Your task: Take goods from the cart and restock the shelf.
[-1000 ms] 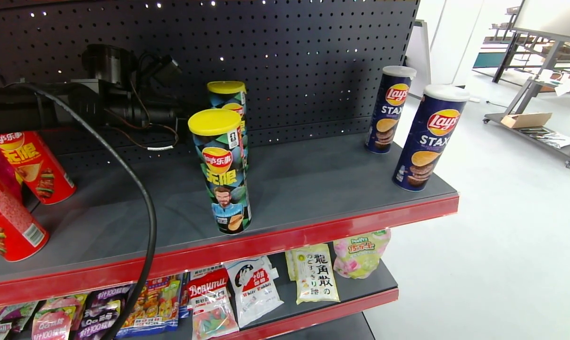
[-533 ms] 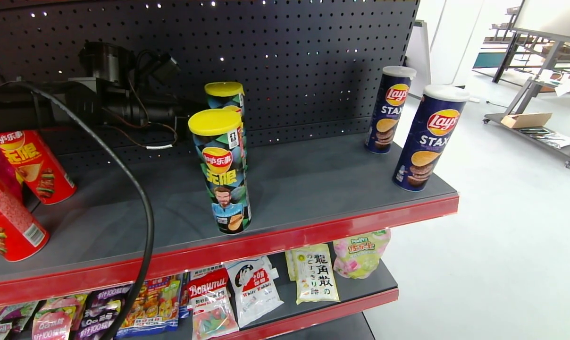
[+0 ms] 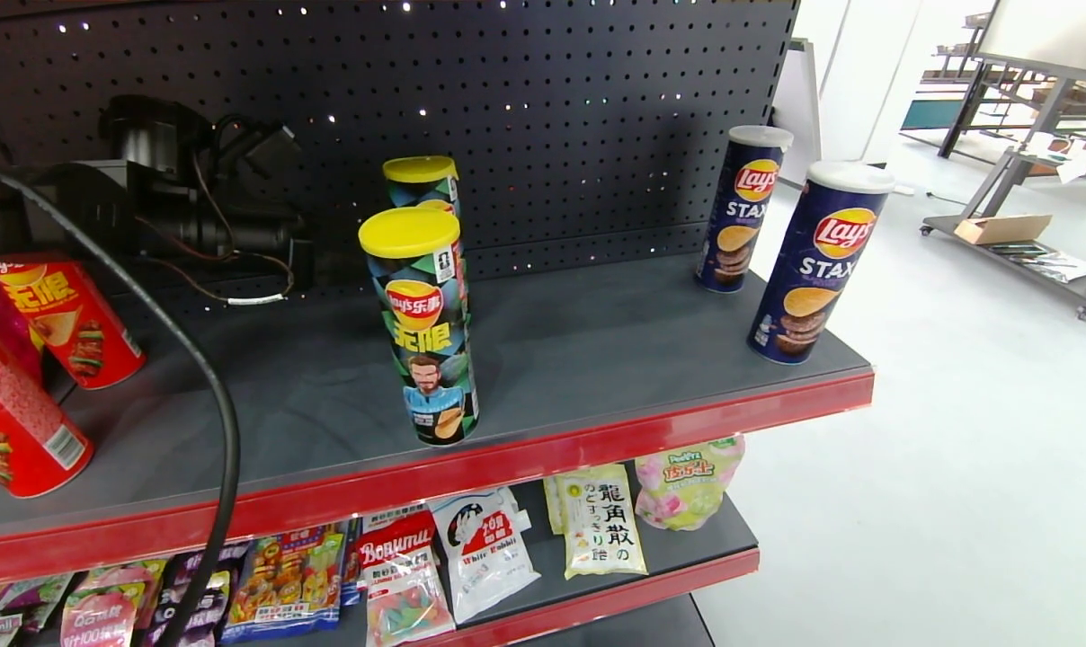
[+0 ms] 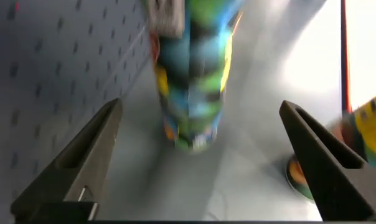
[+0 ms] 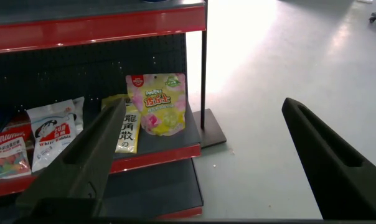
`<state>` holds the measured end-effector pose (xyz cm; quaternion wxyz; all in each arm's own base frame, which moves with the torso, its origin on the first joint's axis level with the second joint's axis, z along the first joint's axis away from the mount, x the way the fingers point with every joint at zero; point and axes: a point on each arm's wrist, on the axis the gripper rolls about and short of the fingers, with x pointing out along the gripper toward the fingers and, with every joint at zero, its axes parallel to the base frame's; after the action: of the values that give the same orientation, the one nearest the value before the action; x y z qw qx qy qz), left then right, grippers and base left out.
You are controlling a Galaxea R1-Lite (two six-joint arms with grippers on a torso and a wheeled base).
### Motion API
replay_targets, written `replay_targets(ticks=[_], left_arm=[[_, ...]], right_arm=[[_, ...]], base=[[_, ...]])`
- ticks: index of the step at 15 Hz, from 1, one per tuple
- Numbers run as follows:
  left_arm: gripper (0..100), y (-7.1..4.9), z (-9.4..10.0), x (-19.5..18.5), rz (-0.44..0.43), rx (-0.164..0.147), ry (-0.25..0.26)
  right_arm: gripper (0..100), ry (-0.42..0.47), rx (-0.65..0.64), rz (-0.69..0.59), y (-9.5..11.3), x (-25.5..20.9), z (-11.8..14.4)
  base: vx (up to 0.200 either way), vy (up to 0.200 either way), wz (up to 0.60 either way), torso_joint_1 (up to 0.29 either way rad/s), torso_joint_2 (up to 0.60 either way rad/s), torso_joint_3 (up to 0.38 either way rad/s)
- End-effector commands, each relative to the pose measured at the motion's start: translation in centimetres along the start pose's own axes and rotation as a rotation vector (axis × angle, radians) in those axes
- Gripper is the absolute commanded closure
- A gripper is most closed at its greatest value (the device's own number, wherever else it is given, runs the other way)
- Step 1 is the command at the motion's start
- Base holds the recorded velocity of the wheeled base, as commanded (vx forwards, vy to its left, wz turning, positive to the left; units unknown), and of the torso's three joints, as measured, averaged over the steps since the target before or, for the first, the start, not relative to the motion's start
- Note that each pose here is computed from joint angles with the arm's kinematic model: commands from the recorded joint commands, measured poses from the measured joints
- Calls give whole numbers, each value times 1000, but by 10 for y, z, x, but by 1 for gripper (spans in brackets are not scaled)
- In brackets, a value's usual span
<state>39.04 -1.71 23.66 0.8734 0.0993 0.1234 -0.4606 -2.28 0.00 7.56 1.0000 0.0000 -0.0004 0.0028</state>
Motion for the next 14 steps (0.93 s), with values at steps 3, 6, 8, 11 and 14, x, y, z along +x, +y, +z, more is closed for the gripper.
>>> replay_targets(ticks=[3, 6, 8, 11, 14], left_arm=[[0, -39, -14, -52, 73, -62, 54], [0, -85, -21, -93, 215, -85, 120], [0, -127, -29, -121, 339, -89, 163], [0, -193, -46, -157, 504, -117, 162], [0, -266, -66, -186, 621, -301, -23]], right_arm=[[0, 1, 0, 1, 0, 0, 0], [0, 1, 0, 1, 0, 0, 0], [0, 1, 0, 1, 0, 0, 0], [0, 1, 0, 2, 0, 0, 0], [0, 1, 0, 2, 0, 0, 0]], base=[[0, 0, 0, 0, 0, 0], [0, 0, 0, 0, 0, 0], [0, 0, 0, 0, 0, 0], [0, 0, 0, 0, 0, 0], [0, 0, 0, 0, 0, 0]])
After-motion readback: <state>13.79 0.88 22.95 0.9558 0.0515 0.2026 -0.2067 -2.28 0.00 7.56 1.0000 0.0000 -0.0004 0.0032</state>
